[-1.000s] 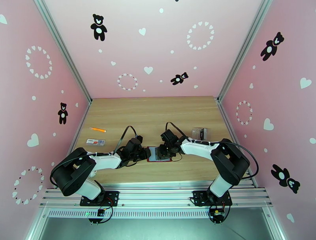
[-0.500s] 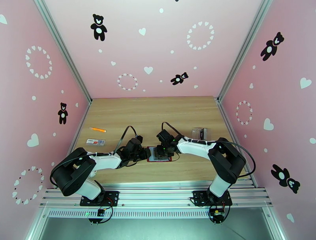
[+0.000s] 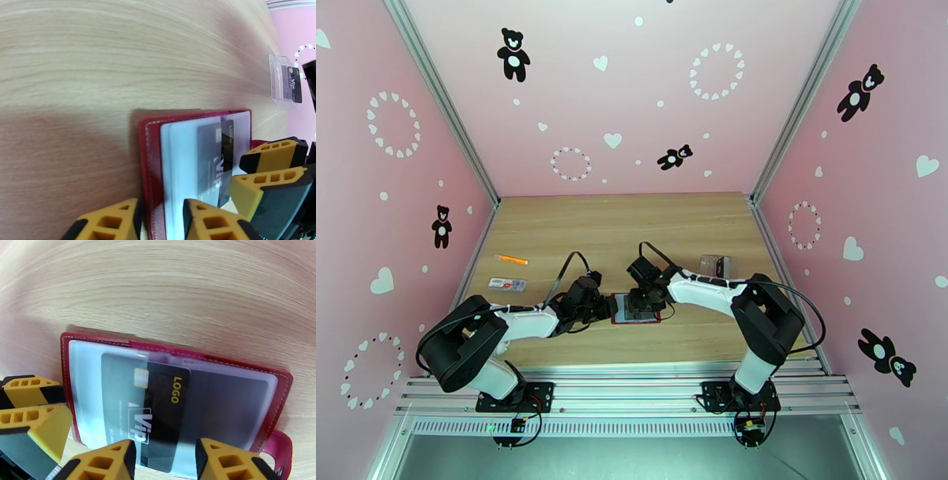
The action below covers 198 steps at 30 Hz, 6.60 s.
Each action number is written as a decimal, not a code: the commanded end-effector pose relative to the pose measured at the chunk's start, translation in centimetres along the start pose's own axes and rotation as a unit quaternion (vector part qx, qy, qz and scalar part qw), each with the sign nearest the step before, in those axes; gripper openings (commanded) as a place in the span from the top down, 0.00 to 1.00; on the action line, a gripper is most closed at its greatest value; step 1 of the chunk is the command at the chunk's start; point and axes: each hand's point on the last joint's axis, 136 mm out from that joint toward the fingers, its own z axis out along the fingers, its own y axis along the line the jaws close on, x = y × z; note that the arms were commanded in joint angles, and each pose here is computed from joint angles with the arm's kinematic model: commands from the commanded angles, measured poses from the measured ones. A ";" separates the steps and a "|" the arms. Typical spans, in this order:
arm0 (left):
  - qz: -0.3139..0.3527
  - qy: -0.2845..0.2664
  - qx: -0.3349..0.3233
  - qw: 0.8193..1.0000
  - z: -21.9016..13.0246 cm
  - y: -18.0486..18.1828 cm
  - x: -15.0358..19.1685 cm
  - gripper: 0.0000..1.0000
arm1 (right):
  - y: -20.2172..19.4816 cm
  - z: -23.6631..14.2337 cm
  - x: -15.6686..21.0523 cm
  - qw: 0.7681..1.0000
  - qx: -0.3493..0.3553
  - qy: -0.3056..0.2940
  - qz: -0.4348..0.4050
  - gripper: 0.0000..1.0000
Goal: Put the credit cards into the card holder
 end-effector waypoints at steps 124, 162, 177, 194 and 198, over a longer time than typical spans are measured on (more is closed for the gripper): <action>0.027 0.029 0.026 0.999 -0.4 -2.8 1.0 0.65 | 1.4 3.1 0.7 1.000 0.006 0.024 -0.017 0.97; 0.023 0.027 0.056 0.998 -0.6 -4.7 1.0 0.65 | 2.0 2.5 0.5 1.000 -0.011 0.017 -0.017 0.97; 0.023 0.012 0.101 0.995 -1.9 -6.7 0.5 0.65 | 2.4 1.1 0.0 1.000 -0.024 -0.004 -0.019 0.97; 0.016 -0.002 0.018 1.000 -2.5 -3.4 0.5 0.65 | 2.1 0.4 -0.6 0.999 -0.028 -0.012 -0.018 0.96; 0.012 0.003 0.014 1.000 -2.2 -3.1 0.6 0.69 | 2.1 0.8 -0.6 0.999 -0.033 -0.008 -0.014 0.97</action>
